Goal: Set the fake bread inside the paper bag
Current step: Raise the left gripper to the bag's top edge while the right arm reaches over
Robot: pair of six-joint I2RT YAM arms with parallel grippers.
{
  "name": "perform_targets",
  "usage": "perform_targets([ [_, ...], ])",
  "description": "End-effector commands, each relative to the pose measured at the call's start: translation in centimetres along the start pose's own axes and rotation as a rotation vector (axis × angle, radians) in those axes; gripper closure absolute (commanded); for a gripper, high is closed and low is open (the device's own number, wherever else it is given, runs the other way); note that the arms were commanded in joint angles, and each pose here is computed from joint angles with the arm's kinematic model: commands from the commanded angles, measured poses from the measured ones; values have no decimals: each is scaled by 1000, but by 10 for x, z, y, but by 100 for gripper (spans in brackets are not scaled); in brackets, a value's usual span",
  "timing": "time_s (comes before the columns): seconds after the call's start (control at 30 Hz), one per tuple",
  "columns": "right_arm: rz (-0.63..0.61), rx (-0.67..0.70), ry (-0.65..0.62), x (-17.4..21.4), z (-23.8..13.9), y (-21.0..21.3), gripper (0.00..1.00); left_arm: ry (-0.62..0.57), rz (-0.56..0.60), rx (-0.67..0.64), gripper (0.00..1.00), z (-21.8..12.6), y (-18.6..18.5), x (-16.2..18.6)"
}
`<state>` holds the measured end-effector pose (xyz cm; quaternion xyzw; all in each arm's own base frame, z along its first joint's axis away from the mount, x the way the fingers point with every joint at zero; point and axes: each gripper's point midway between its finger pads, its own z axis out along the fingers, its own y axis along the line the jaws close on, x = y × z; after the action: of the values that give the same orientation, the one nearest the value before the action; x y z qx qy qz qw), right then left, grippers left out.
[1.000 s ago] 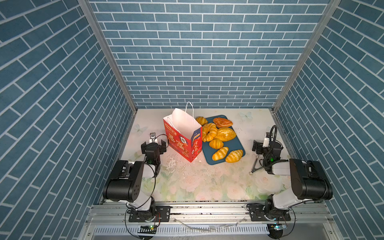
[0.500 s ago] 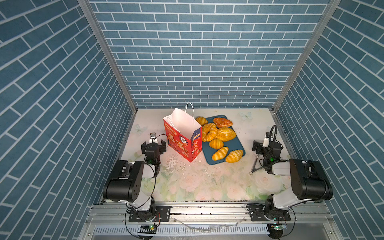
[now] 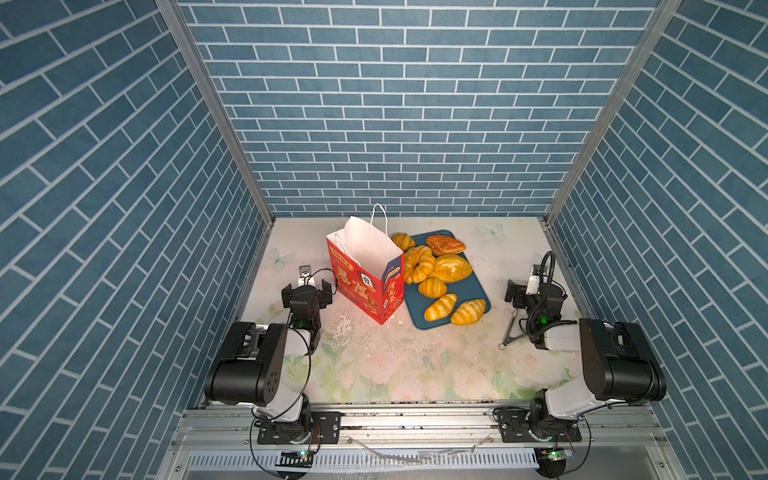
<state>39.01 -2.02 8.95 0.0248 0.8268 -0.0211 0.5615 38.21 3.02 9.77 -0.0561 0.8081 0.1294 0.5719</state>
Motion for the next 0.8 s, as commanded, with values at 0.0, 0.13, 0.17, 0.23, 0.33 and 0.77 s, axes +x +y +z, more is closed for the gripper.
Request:
perform_targets([
  [0.0, -2, 24, -34, -20, -11, -4, 2, -23, -14, -47, 1, -6, 8, -16],
  [0.13, 31, 27, -4, -44, -24, -4, 4, -7, -42, -111, 1, -21, 25, -36],
  [0.17, 40, 2, 1, -50, -27, 0, 4, -4, -50, -112, 0, -26, 27, -44],
  [0.23, 53, -71, 22, -63, -31, 14, 6, 19, -90, -118, 0, -37, 33, -57],
  [0.33, 59, -203, 98, -75, -36, 41, 8, 59, -145, -61, 0, -56, 31, -74],
  [0.77, -125, -529, 315, -99, -46, 150, 11, 160, -263, 187, 12, -129, 13, -133],
])
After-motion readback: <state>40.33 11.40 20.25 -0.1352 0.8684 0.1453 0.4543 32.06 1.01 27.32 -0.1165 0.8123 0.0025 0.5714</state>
